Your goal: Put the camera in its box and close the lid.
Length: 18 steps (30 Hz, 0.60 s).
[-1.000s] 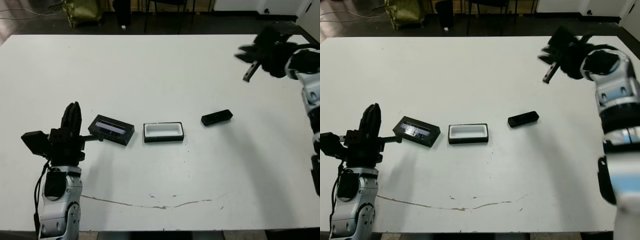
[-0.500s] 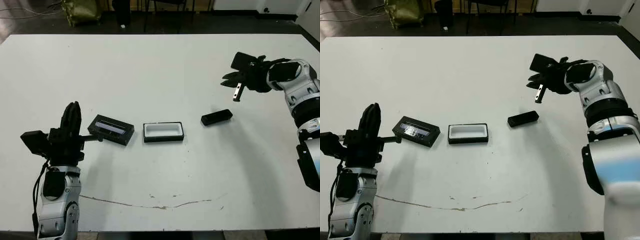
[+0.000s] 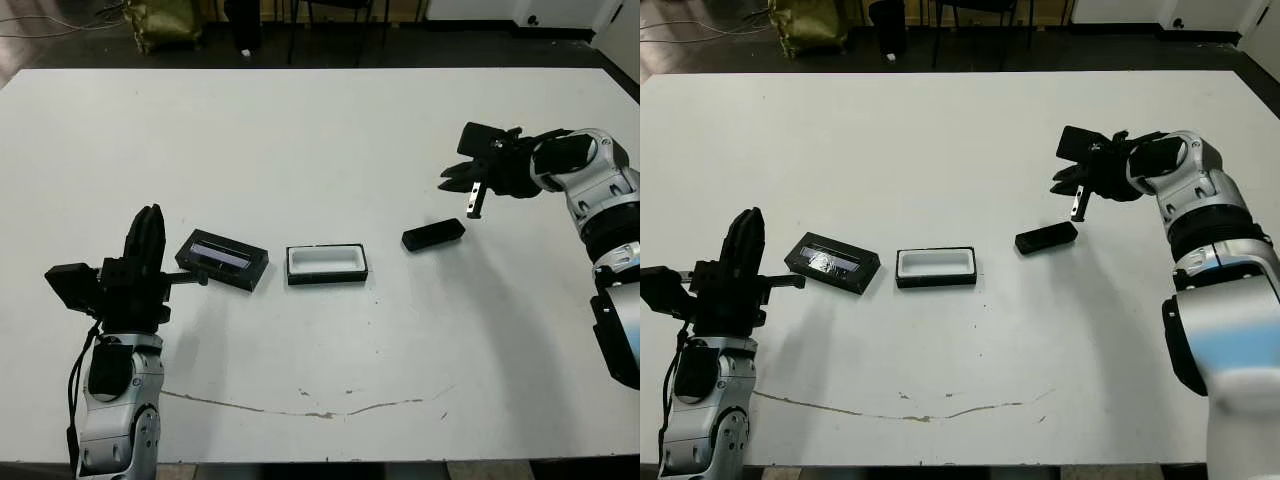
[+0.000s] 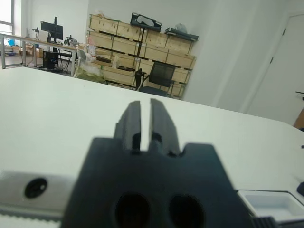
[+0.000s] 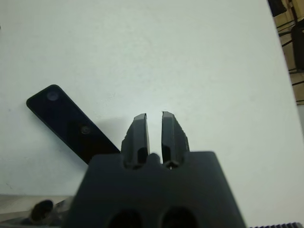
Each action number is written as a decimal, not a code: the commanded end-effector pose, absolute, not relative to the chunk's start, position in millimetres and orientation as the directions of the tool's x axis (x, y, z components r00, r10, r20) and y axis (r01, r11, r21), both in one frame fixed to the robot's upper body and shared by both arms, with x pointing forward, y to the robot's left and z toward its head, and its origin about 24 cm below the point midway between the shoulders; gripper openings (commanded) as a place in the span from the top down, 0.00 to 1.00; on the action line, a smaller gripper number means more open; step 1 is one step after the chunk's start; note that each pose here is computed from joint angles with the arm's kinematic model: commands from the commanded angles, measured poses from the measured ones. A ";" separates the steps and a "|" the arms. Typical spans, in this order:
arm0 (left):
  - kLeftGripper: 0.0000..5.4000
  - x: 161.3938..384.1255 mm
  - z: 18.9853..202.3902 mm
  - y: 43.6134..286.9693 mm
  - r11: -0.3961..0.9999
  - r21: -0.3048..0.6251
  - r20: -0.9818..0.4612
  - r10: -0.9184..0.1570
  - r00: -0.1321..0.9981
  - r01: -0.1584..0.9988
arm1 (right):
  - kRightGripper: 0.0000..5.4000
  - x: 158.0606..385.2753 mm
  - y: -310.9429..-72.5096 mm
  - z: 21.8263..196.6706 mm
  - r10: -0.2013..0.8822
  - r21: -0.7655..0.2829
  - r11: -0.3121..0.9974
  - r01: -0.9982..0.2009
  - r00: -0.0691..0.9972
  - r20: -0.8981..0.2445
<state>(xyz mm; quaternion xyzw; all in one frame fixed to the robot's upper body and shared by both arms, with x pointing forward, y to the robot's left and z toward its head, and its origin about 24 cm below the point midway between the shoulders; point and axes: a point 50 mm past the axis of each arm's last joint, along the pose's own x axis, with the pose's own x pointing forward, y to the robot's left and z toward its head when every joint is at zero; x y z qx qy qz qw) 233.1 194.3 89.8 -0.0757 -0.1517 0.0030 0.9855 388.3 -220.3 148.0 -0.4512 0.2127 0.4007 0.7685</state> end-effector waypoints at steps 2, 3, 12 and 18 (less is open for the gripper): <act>1.00 230.5 81.8 196.7 0.992 -0.128 0.266 0.029 0.964 0.006 | 1.00 385.2 -219.4 130.2 0.383 -0.500 0.261 -0.826 0.564 -0.731; 1.00 230.5 81.7 196.7 0.991 -0.131 0.266 0.029 0.963 0.006 | 1.00 385.1 -219.2 128.6 0.378 -0.493 0.265 -0.829 0.560 -0.737; 1.00 230.2 81.1 196.0 0.989 -0.145 0.261 0.028 0.965 0.010 | 1.00 383.3 -216.2 117.8 0.354 -0.491 0.236 -0.839 0.544 -0.761; 1.00 230.2 81.1 196.5 0.990 -0.141 0.263 0.027 0.965 0.011 | 1.00 381.1 -218.2 112.0 0.347 -0.472 0.239 -0.848 0.529 -0.774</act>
